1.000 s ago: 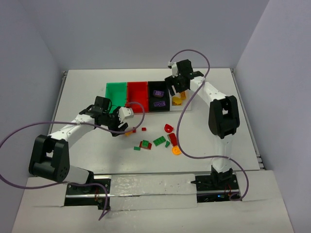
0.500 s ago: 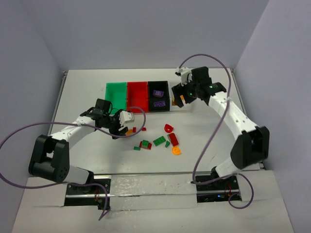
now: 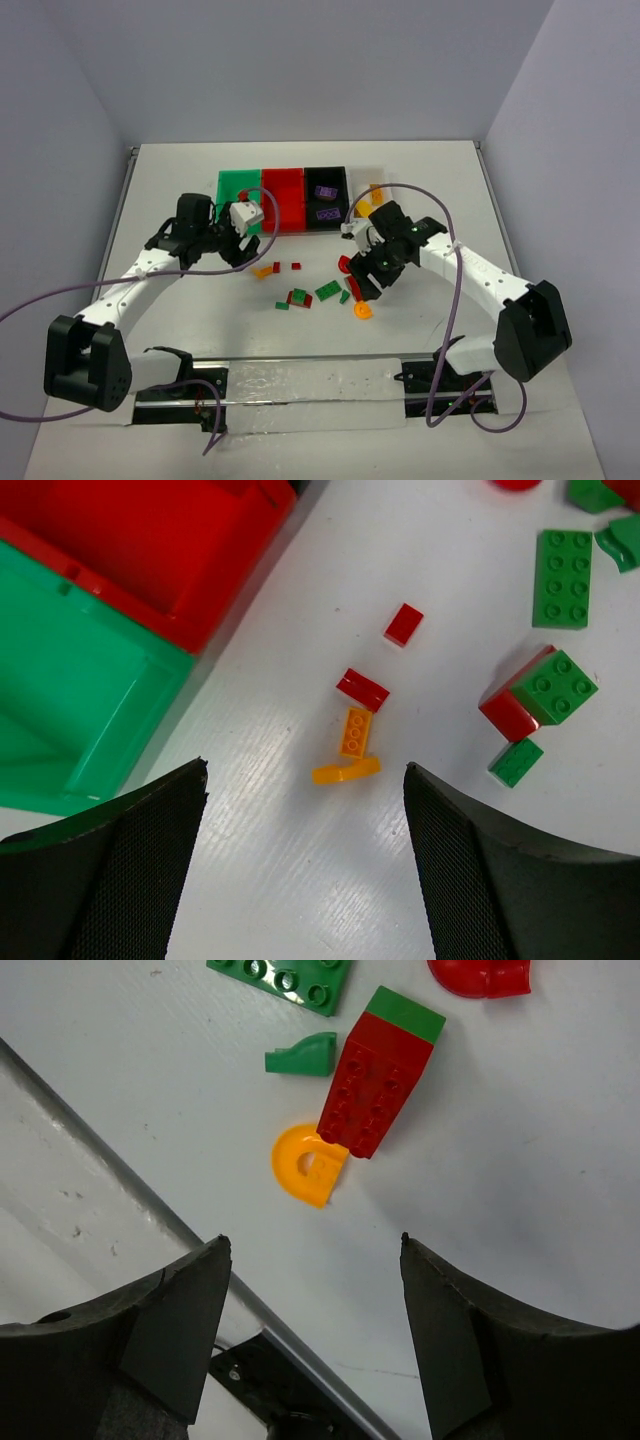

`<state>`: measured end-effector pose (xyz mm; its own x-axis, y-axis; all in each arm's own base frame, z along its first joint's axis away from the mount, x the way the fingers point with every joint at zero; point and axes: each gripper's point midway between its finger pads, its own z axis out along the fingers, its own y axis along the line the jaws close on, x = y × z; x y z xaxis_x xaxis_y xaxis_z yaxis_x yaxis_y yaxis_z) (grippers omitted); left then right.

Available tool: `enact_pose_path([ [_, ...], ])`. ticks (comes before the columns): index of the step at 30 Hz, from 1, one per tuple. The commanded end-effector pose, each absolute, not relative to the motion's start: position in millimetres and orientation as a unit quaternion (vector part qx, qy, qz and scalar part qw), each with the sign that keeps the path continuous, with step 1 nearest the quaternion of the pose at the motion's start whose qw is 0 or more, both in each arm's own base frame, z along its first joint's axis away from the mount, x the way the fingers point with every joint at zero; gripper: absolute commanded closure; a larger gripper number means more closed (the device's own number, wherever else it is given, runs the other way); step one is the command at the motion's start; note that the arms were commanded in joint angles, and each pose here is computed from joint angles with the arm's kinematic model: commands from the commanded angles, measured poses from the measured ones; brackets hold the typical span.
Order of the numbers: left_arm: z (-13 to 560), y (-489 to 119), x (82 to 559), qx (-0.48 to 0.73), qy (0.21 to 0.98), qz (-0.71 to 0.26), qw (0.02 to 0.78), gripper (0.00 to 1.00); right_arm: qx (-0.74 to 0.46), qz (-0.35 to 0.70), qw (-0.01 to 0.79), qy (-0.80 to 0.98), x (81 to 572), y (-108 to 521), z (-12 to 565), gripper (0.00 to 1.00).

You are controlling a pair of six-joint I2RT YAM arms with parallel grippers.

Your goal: Sort the legos into containers by color

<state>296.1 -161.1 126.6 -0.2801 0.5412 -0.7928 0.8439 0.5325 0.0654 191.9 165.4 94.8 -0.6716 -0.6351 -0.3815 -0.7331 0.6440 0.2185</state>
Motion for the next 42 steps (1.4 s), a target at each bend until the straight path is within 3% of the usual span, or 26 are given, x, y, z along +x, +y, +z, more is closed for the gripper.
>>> enact_pose_path([
  [1, 157, -155, 315, 0.408, 0.776, -0.168, 0.450, 0.14, -0.383, 0.165, 0.084, 0.905, 178, 172, 83, 0.26],
  [8, 158, -148, 320, 0.391, 0.781, -0.160, 0.460, 0.13, -0.365, 0.166, 0.048, 0.915, 159, 198, 71, 0.35],
  [12, 161, -147, 323, 0.389, 0.779, -0.155, 0.466, 0.13, -0.335, 0.096, 0.051, 0.936, 162, 193, 50, 0.41],
  [21, 163, -147, 330, 0.393, 0.775, -0.151, 0.471, 0.12, -0.317, 0.036, 0.063, 0.946, 173, 187, 29, 0.42],
  [32, 160, -147, 330, 0.399, 0.774, -0.151, 0.468, 0.12, -0.312, 0.041, 0.034, 0.948, 179, 195, 16, 0.32],
  [37, 159, -147, 331, 0.399, 0.774, -0.149, 0.469, 0.12, -0.312, 0.047, 0.031, 0.948, 179, 197, 15, 0.43],
  [42, 159, -147, 332, 0.399, 0.773, -0.148, 0.470, 0.12, -0.318, 0.048, 0.036, 0.946, 176, 193, 19, 0.60],
])
